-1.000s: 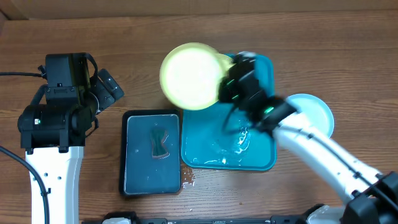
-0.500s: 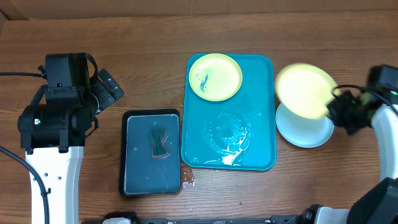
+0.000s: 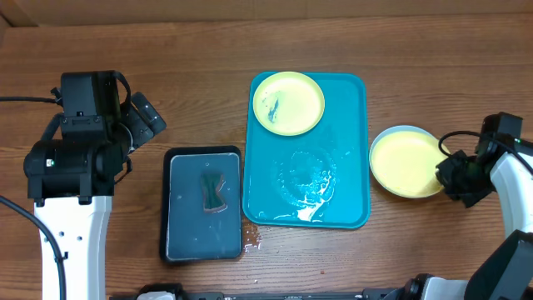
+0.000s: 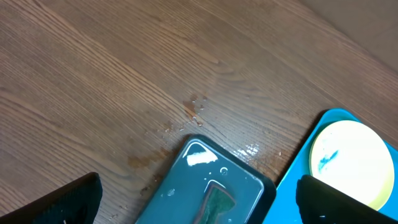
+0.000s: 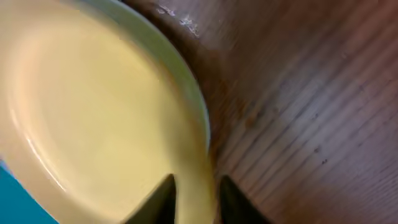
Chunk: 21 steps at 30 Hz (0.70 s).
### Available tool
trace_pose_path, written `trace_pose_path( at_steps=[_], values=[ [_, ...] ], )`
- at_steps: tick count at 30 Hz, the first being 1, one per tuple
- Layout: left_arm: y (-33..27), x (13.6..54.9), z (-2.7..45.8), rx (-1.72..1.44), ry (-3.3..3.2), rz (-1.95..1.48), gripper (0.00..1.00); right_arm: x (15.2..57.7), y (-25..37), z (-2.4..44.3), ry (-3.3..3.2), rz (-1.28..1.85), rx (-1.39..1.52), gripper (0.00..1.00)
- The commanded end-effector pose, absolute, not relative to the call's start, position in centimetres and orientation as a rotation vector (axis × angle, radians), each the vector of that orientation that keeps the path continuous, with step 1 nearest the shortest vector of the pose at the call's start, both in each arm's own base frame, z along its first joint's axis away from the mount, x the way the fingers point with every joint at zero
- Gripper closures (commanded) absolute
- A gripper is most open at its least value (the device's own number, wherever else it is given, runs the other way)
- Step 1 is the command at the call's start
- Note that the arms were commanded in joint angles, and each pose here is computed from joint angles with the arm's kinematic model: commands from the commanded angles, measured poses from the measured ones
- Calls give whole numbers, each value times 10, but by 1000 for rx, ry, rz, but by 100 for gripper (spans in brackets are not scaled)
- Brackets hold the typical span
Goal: Clean dirty plates on tray and stack at the side
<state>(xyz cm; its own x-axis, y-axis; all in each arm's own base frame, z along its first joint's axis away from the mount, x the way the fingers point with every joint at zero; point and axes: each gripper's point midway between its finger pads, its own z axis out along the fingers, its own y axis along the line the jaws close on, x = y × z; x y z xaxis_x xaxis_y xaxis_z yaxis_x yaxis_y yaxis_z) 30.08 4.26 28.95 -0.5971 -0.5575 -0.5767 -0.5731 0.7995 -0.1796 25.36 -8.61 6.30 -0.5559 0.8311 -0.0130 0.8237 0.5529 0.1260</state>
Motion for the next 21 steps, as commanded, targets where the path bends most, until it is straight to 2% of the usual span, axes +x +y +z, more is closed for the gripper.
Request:
trace_pose_path(
  at_steps=[1,4,9,13,16,17,18,19,21],
  values=[
    [43,300,299,-808,2332,30,0,280,-70,87,2734,357,1125,54],
    [44,300,299,-808,2332,31,0,302,-46,120,2700,554,891,45],
    [44,300,299,-808,2332,31,0,330,8,176,2634,720,515,44],
    [44,300,299,-808,2332,31,0,350,59,189,2605,679,241,49],
    [43,300,299,-808,2332,31,0,369,81,179,2590,470,151,50],
    [43,300,299,-808,2332,30,0,376,86,174,2582,407,135,45],
    [44,300,299,-808,2332,31,0,388,97,166,2564,333,99,32],
    [44,300,299,-808,2332,31,0,396,109,161,2549,333,64,29],
    [44,300,299,-808,2332,31,0,412,130,151,2517,355,12,29]
  ],
)
